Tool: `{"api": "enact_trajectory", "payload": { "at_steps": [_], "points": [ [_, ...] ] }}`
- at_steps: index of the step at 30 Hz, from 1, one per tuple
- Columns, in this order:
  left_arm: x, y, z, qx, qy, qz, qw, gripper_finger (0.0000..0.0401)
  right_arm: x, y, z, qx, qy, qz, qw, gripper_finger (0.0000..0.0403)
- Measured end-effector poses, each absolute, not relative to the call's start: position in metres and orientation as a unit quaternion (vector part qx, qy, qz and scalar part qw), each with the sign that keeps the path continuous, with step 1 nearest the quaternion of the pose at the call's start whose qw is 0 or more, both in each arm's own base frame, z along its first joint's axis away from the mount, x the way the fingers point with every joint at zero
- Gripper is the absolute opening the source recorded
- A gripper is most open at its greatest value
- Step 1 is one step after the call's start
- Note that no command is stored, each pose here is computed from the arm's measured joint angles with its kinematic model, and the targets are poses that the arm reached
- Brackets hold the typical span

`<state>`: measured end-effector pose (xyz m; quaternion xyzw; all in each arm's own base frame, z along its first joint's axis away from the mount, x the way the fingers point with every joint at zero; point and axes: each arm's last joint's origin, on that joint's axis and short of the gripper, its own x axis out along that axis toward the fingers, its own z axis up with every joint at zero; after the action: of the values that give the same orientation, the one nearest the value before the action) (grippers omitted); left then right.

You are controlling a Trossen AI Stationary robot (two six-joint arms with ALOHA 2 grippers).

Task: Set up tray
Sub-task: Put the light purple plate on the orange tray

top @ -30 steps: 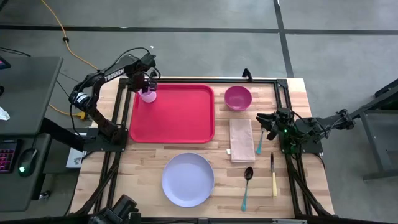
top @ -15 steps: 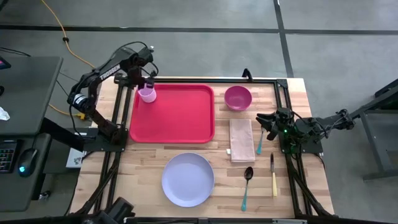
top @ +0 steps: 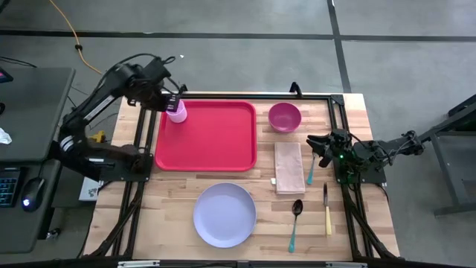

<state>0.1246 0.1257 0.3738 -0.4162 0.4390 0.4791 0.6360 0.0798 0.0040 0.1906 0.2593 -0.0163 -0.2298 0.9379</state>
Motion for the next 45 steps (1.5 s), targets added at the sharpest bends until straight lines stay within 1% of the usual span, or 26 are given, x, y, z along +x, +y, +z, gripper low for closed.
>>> {"api": "enact_trajectory", "payload": {
  "at_steps": [4, 7, 16, 21, 24, 27, 31, 36, 39, 45],
  "points": [
    [0.118, 0.101, 0.385, -0.419, 0.414, 0.449, 0.672, 0.0109, 0.08, 0.004, 0.191, 0.259, -0.016, -0.23, 0.938, 0.0113],
    [0.115, 0.087, 0.39, -0.423, 0.403, 0.431, 0.688, 0.0095, 0.08, 0.004, 0.191, 0.259, -0.016, -0.231, 0.938, 0.0113],
    [0.12, 0.068, 0.393, -0.424, 0.404, 0.397, 0.706, 0.0046, 0.08, 0.004, 0.191, 0.259, -0.017, -0.231, 0.938, 0.0113],
    [0.125, 0.06, 0.394, -0.416, 0.413, 0.365, 0.723, 0.0027, 0.08, 0.004, 0.191, 0.26, -0.015, -0.226, 0.939, 0.0113],
    [0.131, 0.053, 0.395, -0.406, 0.417, 0.334, 0.741, 0.0025, 0.08, 0.005, 0.19, 0.252, -0.006, -0.208, 0.945, 0.0113],
    [0.139, 0.044, 0.398, -0.392, 0.41, 0.3, 0.767, 0.0034, 0.081, 0.006, 0.19, 0.232, 0.002, -0.195, 0.953, 0.0113],
    [0.151, 0.031, 0.403, -0.37, 0.384, 0.249, 0.808, 0.0047, 0.081, 0.006, 0.191, 0.221, 0.003, -0.201, 0.954, 0.0113],
    [0.161, 0.013, 0.409, -0.352, 0.362, 0.191, 0.842, 0.0042, 0.08, 0.005, 0.19, 0.218, 0.004, -0.205, 0.954, 0.0113],
    [0.165, 0.002, 0.41, -0.355, 0.365, 0.16, 0.846, 0.0036, 0.08, 0.005, 0.189, 0.216, 0.009, -0.207, 0.954, 0.0113],
    [0.173, -0.02, 0.405, -0.393, 0.392, 0.136, 0.821, 0.0031, 0.08, 0.005, 0.188, 0.215, 0.012, -0.208, 0.954, 0.0113]
  ]
}}
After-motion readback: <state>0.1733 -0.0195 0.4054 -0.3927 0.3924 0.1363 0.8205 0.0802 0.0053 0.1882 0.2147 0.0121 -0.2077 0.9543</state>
